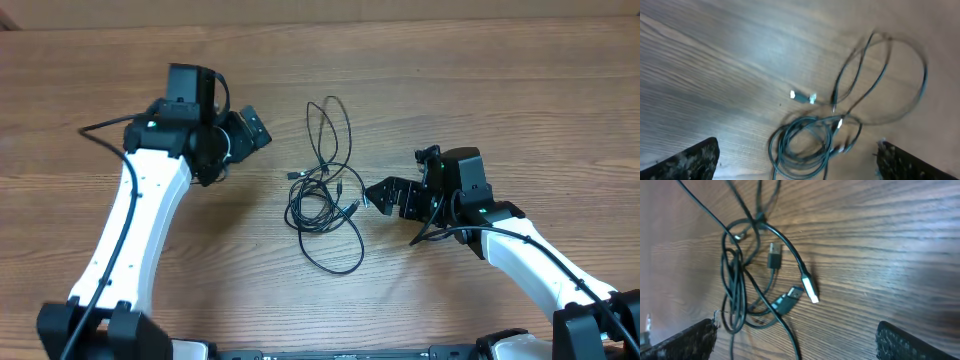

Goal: Untangle cables

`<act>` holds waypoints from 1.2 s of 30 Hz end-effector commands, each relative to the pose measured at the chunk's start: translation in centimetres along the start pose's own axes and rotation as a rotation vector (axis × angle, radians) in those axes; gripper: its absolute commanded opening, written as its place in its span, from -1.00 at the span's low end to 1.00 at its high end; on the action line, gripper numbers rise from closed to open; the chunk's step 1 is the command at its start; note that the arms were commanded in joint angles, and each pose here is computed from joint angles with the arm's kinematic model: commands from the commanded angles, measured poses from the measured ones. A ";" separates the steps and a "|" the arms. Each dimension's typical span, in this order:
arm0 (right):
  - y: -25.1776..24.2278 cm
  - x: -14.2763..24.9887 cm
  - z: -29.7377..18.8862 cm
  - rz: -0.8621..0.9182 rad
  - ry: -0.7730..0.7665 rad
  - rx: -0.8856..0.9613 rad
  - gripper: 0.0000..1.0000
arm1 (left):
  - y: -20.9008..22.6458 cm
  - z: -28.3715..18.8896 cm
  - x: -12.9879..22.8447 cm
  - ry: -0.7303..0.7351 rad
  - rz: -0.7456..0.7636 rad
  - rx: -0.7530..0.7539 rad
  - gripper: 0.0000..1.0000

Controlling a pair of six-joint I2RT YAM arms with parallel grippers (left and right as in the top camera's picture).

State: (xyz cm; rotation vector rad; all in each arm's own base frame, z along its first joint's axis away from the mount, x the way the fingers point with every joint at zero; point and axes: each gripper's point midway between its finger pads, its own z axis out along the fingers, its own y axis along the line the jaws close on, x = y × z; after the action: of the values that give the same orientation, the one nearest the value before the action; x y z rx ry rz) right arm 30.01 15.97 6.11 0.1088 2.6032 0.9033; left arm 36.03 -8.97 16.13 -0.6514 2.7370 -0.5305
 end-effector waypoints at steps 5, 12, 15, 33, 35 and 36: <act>0.3 0.4 -1.4 0.038 0.074 0.067 0.99 | -2.0 4.0 5.0 0.271 0.251 0.096 0.71; 3.6 -0.8 -2.4 0.025 0.102 -0.042 0.99 | -0.3 8.0 5.5 0.331 0.269 0.005 0.02; 4.7 -1.0 -2.5 0.009 0.099 -0.096 1.00 | 0.6 9.9 5.8 0.352 0.406 -0.027 -0.21; 5.5 -0.1 -1.9 -0.027 0.119 -0.087 1.00 | 1.9 14.1 6.3 0.306 0.624 -0.237 -0.37; 5.5 -0.1 -1.9 -0.027 0.119 -0.087 1.00 | 1.6 14.2 6.4 0.300 0.636 -0.236 -0.36; 5.5 -0.1 -1.9 -0.027 0.119 -0.087 1.00 | 1.5 14.2 6.5 0.297 0.642 -0.237 -0.36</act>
State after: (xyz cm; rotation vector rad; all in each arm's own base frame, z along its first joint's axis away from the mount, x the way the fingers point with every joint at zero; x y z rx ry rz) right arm 28.62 19.00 9.96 0.0237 2.6947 1.0446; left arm 34.56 -14.97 1.95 0.2433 3.0929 -0.2208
